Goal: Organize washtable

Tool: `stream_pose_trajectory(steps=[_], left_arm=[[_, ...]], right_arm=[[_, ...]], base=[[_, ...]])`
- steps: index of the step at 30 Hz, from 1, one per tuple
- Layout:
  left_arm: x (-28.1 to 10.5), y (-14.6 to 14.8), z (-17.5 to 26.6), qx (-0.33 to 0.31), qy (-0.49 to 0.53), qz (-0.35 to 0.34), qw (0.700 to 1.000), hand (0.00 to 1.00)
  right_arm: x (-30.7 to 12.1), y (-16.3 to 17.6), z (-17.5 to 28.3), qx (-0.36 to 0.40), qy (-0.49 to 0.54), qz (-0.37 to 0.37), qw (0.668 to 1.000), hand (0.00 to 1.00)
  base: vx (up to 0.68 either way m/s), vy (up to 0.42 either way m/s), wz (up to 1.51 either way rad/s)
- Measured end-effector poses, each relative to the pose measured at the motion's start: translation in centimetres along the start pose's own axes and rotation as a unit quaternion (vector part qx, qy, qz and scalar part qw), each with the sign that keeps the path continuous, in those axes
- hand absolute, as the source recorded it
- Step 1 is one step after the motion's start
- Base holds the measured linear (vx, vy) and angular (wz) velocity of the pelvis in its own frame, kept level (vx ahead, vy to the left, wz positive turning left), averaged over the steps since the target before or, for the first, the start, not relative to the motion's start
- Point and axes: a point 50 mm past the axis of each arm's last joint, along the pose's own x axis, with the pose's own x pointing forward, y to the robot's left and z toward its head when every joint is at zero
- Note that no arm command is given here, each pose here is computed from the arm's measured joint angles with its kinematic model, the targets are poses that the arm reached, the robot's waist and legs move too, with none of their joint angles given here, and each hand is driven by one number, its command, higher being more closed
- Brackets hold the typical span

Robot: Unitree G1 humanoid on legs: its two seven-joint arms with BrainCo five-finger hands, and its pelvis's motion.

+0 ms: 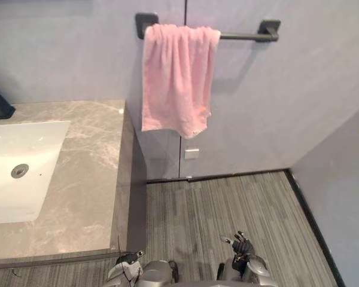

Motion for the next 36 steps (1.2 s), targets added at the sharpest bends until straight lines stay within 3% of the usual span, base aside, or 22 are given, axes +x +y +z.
stream_pose_trajectory(steps=[2, 3, 6, 9, 16, 36], left_arm=[[-0.1, 1.6, -0.4, 0.019, -0.01, 0.016, 1.0, 0.0], [-0.4, 2.8, -1.4, 0.059, -0.026, 0.022, 0.998, 0.0], [-0.7, 3.7, -2.5, 0.077, -0.02, 0.028, 0.996, 0.0], [-0.9, 2.5, -3.2, 0.087, -0.024, 0.003, 0.996, 0.0], [-1.1, -1.9, -0.4, 0.073, -0.099, -0.065, 0.99, 0.0], [-0.8, -1.7, -0.3, 0.092, -0.089, -0.069, 0.989, 0.0]], right_arm=[[0.1, 0.1, 0.0, -0.001, 0.002, 0.001, 1.0, 0.0], [0.0, 0.1, -0.3, -0.002, 0.008, 0.001, 1.0, 0.0], [-0.1, -0.7, -0.6, -0.006, 0.009, -0.007, 1.0, 0.0], [-0.1, -1.7, -0.5, -0.014, 0.01, -0.018, 1.0, 0.0], [-0.5, -2.7, -1.5, -0.003, 0.027, -0.034, 0.999, 0.0], [-0.6, -0.9, -2.0, -0.002, 0.035, -0.012, 0.999, 0.0]], base=[[0.19, -0.205, 0.28], [0.16, -0.225, -0.07], [0.23, -0.272, 0.22], [0.28, -0.255, 0.23], [0.27, -0.166, 0.34], [0.19, 0.124, -0.18]])
